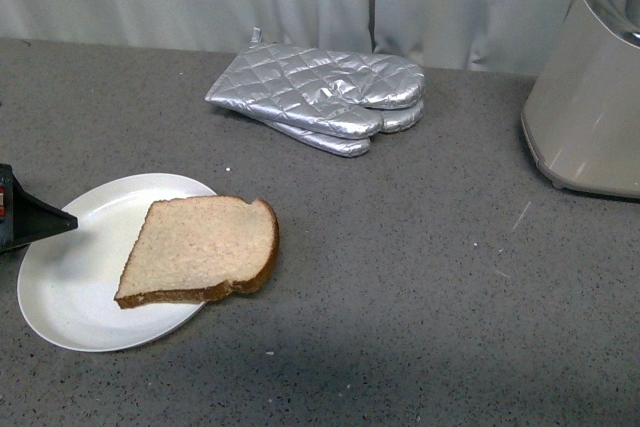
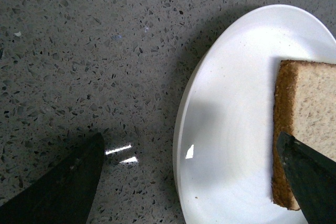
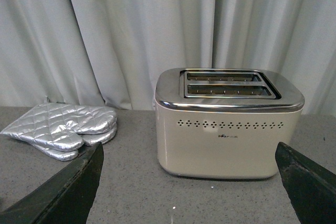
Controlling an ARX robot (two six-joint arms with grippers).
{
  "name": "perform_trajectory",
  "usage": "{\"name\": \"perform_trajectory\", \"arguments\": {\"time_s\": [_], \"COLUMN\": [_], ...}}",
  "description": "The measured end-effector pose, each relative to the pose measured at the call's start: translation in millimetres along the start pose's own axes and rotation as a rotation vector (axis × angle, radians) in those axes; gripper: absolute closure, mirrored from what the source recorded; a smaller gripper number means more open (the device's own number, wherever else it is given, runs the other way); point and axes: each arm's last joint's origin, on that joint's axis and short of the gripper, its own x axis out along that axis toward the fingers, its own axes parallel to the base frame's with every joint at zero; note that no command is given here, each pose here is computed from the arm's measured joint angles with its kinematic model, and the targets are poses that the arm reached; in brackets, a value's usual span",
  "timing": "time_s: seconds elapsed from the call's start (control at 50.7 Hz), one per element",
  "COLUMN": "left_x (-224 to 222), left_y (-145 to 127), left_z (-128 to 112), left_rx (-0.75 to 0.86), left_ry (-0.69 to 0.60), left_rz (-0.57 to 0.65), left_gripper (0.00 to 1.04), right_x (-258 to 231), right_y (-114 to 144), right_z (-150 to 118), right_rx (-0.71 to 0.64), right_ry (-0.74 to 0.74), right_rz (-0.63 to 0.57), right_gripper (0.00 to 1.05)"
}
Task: Put bread into toaster
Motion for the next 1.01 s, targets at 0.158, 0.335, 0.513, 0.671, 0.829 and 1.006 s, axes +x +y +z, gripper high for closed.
{"name": "perform_trajectory", "arguments": {"time_s": [0.158,0.335,0.513,0.671,0.829,1.006], "left_x": [3,5,5,4,-1,7], "left_y": [-1,-1,-2,-8,-28,-69], "left_z": [-1,-3,-5,-6,1,2], "left_rx": [0.038,0.046,0.038,0.025,0.019,0.021], "left_ry": [0.024,0.044,0.063,0.069,0.024,0.009], "left_rz": [0.016,0.034,0.049,0.059,0.078,0.065], "left_gripper": [0.21,0.53,0.82,1.01,1.01,1.01], "right_x": [0,0,0,0,0,0], "right_y": [0,0,0,0,0,0], "right_z": [0,0,0,0,0,0], "right_rx": [0.0,0.0,0.0,0.0,0.0,0.0], "right_ry": [0.0,0.0,0.0,0.0,0.0,0.0], "right_rz": [0.0,0.0,0.0,0.0,0.0,0.0], "right_gripper": [0.09,0.09,0.09,0.09,0.09,0.09]}}
